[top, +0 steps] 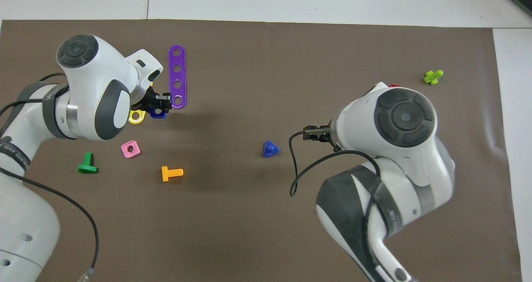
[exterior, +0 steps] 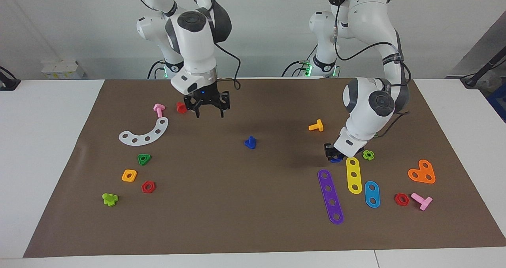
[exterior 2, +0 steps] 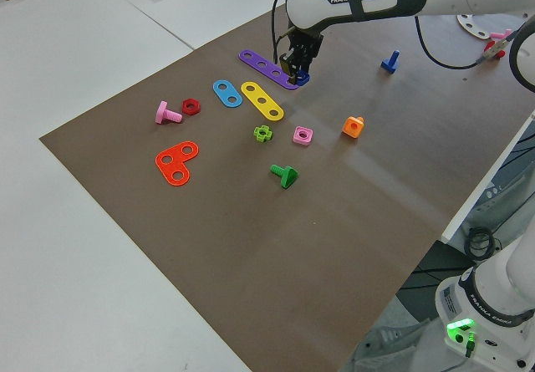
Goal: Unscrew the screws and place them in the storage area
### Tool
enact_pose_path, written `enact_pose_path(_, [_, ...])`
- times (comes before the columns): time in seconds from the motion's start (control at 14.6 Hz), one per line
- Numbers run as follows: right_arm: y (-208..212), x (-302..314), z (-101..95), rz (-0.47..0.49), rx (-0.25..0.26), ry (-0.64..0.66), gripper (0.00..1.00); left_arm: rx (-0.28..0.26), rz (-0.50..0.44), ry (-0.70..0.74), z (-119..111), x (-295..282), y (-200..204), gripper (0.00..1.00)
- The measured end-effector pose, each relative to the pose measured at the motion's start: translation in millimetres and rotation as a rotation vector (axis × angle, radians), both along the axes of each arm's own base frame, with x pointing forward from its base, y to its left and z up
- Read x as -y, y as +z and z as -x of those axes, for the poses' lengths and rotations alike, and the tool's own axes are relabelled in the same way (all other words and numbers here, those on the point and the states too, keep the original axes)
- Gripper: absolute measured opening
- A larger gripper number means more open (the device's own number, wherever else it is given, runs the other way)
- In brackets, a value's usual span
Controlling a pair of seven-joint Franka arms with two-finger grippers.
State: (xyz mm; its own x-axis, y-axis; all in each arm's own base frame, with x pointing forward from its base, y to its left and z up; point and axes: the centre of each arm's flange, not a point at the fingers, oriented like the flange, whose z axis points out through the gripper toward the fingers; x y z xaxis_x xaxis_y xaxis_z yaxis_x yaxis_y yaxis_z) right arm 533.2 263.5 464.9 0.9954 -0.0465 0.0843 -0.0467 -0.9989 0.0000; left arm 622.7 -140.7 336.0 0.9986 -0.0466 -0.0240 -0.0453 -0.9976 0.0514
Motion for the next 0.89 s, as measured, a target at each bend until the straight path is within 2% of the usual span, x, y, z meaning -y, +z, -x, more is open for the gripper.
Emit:
enact_pose_path(0.2, [-50.2, -45.2, 1.5, 0.001, 0.003, -0.011, 0.89, 0.022, 0.001, -0.021, 27.1, -3.2, -37.1, 0.46])
enact_pose_path(0.34, [-75.3, -68.7, 4.6, -0.009, 0.011, -0.01, 0.89, 0.035, 0.003, -0.024, 32.8, -4.1, -39.3, 0.47])
enact_pose_path(0.41, [-84.2, -75.2, 4.5, -0.015, 0.018, -0.004, 0.88, 0.037, 0.004, -0.025, 33.6, -4.3, -37.3, 0.51])
enact_pose_path(0.68, [-118.2, -100.7, 12.5, -0.018, 0.011, 0.004, 0.87, 0.046, 0.006, -0.005, 24.2, -16.1, -21.5, 0.95])
enact_pose_path(0.75, [-125.2, -107.0, 16.0, -0.016, 0.006, 0.007, 0.87, 0.033, 0.006, 0.01, 17.1, -25.5, -10.0, 1.0])
enact_pose_path(0.89, [-134.1, -111.7, 20.0, -0.009, -0.004, 0.014, 0.85, 0.001, 0.008, 0.04, 1.4, -55.6, 22.7, 1.0])
